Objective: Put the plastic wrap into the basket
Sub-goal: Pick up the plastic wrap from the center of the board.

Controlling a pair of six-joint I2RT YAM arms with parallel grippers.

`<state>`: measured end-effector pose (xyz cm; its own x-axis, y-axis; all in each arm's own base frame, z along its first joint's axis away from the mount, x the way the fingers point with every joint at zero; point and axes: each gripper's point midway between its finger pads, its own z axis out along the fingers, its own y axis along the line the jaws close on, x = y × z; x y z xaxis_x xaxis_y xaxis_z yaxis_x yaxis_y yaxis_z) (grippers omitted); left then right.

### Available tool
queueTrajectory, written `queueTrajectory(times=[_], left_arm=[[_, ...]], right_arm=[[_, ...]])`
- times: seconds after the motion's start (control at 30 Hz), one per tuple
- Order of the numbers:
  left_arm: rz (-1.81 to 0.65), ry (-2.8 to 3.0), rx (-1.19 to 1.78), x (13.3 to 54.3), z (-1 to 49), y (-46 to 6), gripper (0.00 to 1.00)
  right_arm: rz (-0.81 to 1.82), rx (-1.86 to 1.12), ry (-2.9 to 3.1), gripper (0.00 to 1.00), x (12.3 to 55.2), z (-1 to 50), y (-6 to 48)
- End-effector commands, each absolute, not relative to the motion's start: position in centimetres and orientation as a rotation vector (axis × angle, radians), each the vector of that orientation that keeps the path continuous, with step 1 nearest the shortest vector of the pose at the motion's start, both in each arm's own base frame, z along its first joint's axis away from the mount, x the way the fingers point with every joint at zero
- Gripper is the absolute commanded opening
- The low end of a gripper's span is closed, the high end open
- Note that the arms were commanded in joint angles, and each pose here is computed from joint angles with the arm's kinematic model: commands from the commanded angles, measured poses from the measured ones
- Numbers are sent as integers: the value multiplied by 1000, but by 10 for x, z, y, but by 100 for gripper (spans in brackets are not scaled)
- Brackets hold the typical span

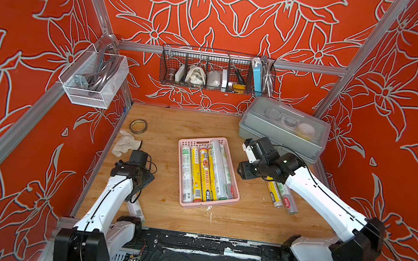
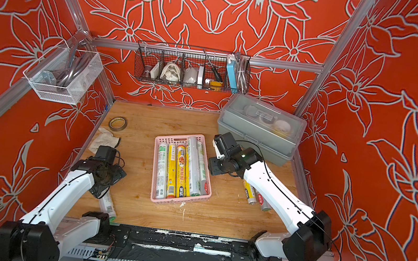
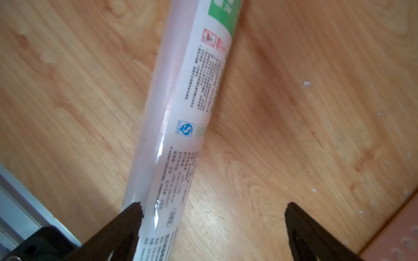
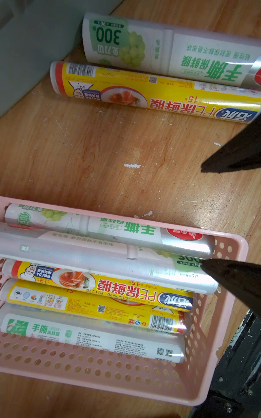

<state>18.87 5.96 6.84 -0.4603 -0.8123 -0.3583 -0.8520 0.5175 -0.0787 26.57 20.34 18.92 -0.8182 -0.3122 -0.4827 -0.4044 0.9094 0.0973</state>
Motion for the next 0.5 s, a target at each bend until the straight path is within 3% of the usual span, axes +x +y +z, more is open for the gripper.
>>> queueTrajectory(times=[0.0,0.47], left_arm=[[292,2267,-1438,180,70,84,98],[259,2231,-1429,183,77,88,98]], right_arm=[[282,-535,2628,61,264,184,205],[284,-518,2661,61,265,179,207]])
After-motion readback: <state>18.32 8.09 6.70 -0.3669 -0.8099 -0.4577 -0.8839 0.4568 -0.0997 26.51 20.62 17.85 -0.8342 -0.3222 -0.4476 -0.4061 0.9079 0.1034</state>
